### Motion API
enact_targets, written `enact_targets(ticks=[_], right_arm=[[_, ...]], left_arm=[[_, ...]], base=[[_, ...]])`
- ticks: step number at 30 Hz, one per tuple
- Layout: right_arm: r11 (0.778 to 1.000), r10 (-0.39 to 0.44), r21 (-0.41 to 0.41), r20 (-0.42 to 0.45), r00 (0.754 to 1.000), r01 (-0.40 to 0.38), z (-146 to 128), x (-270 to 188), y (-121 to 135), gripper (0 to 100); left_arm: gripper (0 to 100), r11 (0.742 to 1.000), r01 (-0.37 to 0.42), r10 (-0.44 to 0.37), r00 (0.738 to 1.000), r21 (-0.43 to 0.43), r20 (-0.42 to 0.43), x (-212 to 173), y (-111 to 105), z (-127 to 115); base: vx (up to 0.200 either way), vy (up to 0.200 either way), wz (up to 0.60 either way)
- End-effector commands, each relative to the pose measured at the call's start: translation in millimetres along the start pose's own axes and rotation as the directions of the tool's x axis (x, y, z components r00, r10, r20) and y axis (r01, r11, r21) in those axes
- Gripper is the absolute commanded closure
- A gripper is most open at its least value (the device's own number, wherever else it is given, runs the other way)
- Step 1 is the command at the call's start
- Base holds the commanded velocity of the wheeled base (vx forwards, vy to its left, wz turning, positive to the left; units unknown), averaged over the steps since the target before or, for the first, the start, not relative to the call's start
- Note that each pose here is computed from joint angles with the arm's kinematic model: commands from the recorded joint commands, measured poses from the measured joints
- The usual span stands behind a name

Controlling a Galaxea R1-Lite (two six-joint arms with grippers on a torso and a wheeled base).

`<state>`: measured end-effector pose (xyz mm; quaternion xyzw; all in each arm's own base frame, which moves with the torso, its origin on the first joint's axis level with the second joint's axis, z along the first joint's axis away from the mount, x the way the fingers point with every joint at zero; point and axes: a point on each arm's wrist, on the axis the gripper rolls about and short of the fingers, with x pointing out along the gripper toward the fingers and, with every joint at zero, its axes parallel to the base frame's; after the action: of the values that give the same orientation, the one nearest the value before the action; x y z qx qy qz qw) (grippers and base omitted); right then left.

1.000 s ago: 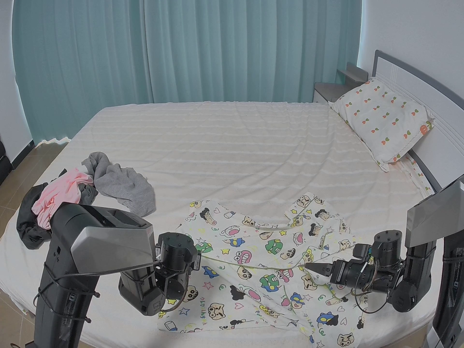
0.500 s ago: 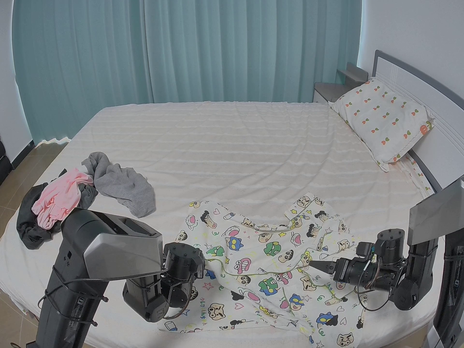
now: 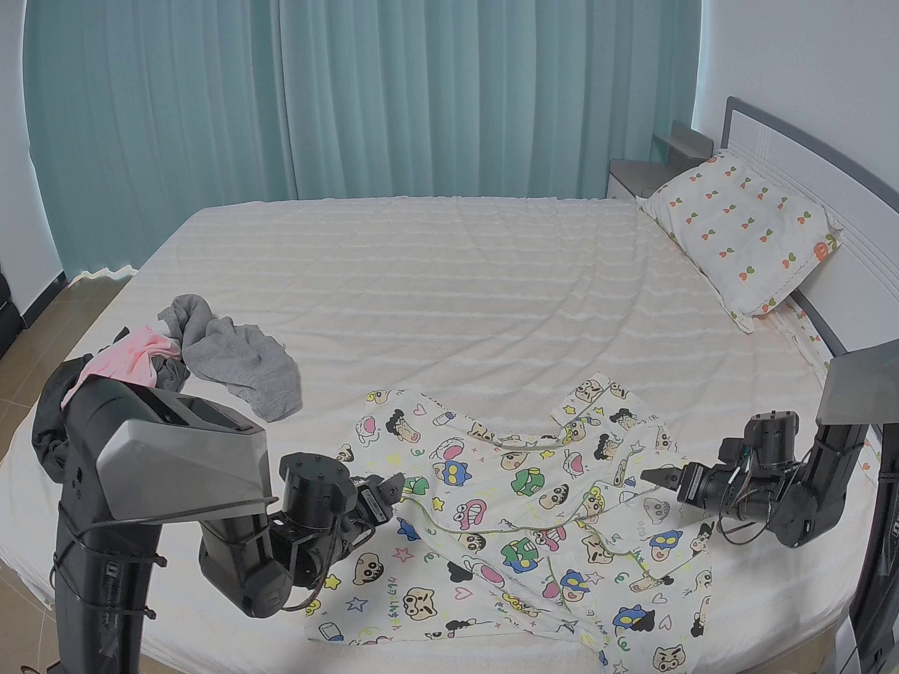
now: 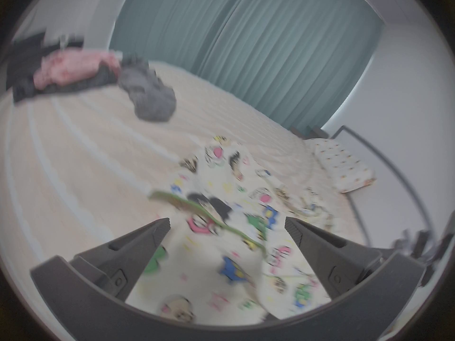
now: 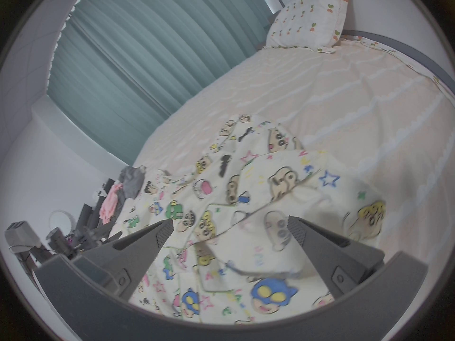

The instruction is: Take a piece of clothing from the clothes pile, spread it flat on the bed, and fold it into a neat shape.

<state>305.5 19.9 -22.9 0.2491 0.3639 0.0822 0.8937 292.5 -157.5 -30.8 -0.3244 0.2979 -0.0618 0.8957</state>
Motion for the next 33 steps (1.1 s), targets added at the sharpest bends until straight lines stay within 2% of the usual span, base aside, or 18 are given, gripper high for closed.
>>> enact_targets(ticks=[1, 5, 6, 11, 20, 24, 25, 33], right_arm=[[0.999, -0.034, -0.029, 0.034, 0.999, 0.035, 54.0, 16.6, -35.7, 0], [0.999, -0.039, -0.021, 0.044, 0.998, 0.040, 67.4, 21.4, -43.8, 0], [0.998, -0.054, -0.015, 0.013, 0.998, 0.054, 73.5, 23.5, -45.3, 0], [0.998, -0.067, -0.013, -0.011, 0.998, 0.067, 88.9, 28.3, -49.9, 0], [0.996, -0.088, -0.012, -0.080, 0.993, 0.087, 80.5, 57.0, -71.9, 0], [0.997, -0.068, 0.010, -0.133, 0.989, 0.070, 77.9, 58.6, -72.8, 0], [0.998, -0.053, 0.017, -0.170, 0.984, 0.057, 73.8, 58.5, -72.1, 0], [0.999, -0.036, -0.026, -0.216, 0.976, 0.031, 68.1, 61.0, -66.9, 0]], left_arm=[[0, 0.948, 0.178, -0.216, 0.969, -0.263, -0.123, -51.1, -8.2, 24.2], [0, 0.938, 0.205, -0.255, 0.955, -0.280, -0.153, -56.4, -1.2, 26.0], [0, 0.937, 0.206, -0.261, 0.950, -0.283, -0.171, -53.4, 2.7, 22.2], [0, 0.935, 0.226, -0.275, 0.948, -0.274, -0.157, -48.4, 6.9, 15.0], [0, 0.937, 0.230, -0.277, 0.948, -0.265, -0.157, -48.2, 9.5, 11.5], [0, 0.937, 0.229, -0.276, 0.948, -0.264, -0.158, -48.0, 9.7, 11.2], [0, 0.938, 0.231, -0.278, 0.947, -0.259, -0.162, -48.1, 8.8, 10.2], [0, 0.942, 0.220, -0.265, 0.951, -0.253, -0.159, -46.3, 8.6, 6.7]], base=[[0.000, 0.000, 0.00], [0.000, 0.000, 0.00], [0.000, 0.000, 0.00], [0.000, 0.000, 0.00], [0.000, 0.000, 0.00], [0.000, 0.000, 0.00], [0.000, 0.000, 0.00], [0.000, 0.000, 0.00]])
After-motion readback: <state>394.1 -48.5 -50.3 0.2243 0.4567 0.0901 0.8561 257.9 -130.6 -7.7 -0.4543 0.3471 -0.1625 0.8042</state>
